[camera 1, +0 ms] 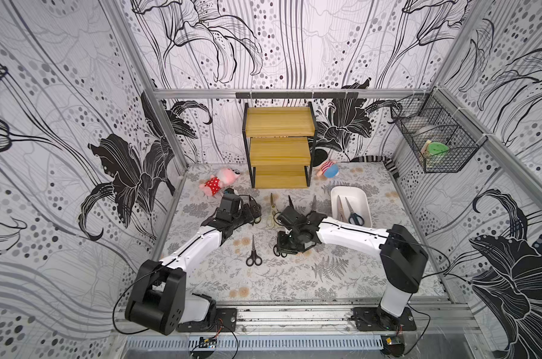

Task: Take the scissors out of the storage box
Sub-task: Place the scissors at the center of the board, then pick up the scissors from the storage box, then place the scissors at the center of the board, then pick up the scissors from the storage box.

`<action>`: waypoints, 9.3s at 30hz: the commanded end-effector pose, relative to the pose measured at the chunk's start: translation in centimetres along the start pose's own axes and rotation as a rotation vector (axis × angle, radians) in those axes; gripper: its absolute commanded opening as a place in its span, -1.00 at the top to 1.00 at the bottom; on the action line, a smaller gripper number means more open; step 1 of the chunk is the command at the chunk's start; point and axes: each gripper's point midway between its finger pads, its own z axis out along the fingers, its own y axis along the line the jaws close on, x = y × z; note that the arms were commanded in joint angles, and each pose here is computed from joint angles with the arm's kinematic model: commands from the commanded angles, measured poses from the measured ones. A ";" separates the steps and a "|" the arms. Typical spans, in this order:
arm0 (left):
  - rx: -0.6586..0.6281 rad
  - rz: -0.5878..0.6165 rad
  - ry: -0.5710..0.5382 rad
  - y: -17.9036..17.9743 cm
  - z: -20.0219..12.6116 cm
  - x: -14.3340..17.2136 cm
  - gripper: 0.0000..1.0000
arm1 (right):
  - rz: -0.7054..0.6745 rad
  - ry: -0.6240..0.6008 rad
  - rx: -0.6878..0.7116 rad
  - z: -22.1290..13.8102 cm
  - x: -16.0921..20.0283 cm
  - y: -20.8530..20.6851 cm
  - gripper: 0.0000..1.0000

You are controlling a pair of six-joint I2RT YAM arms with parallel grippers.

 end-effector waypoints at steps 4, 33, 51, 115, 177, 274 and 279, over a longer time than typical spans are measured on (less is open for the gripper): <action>-0.011 0.008 -0.083 0.2 -2.2 -1.2 -0.95 | 0.080 0.021 0.022 1.0 0.1 0.2 1.00; 0.007 0.015 -0.103 0.0 -3.9 -1.2 -0.95 | 0.089 -0.034 0.221 4.7 -0.7 -2.9 0.59; 0.032 0.034 -0.071 -1.4 -2.0 -2.0 -0.95 | 0.005 -0.195 0.167 -2.7 -5.6 -1.0 0.36; 0.061 0.070 0.118 -5.3 10.0 -2.3 -0.95 | 0.593 -0.276 0.526 -8.0 -16.5 -34.8 0.53; 0.126 0.089 0.049 -4.4 1.6 0.9 -0.95 | 0.379 -0.156 -0.085 -6.3 -0.5 -8.4 1.00; 0.139 0.140 0.174 -10.7 13.5 -4.4 -0.95 | 0.202 -0.132 0.623 -8.8 -16.5 -35.6 0.33; 0.139 0.128 0.157 -10.7 13.5 -4.7 -0.95 | 0.229 -0.168 0.585 -8.5 -18.1 -36.1 0.43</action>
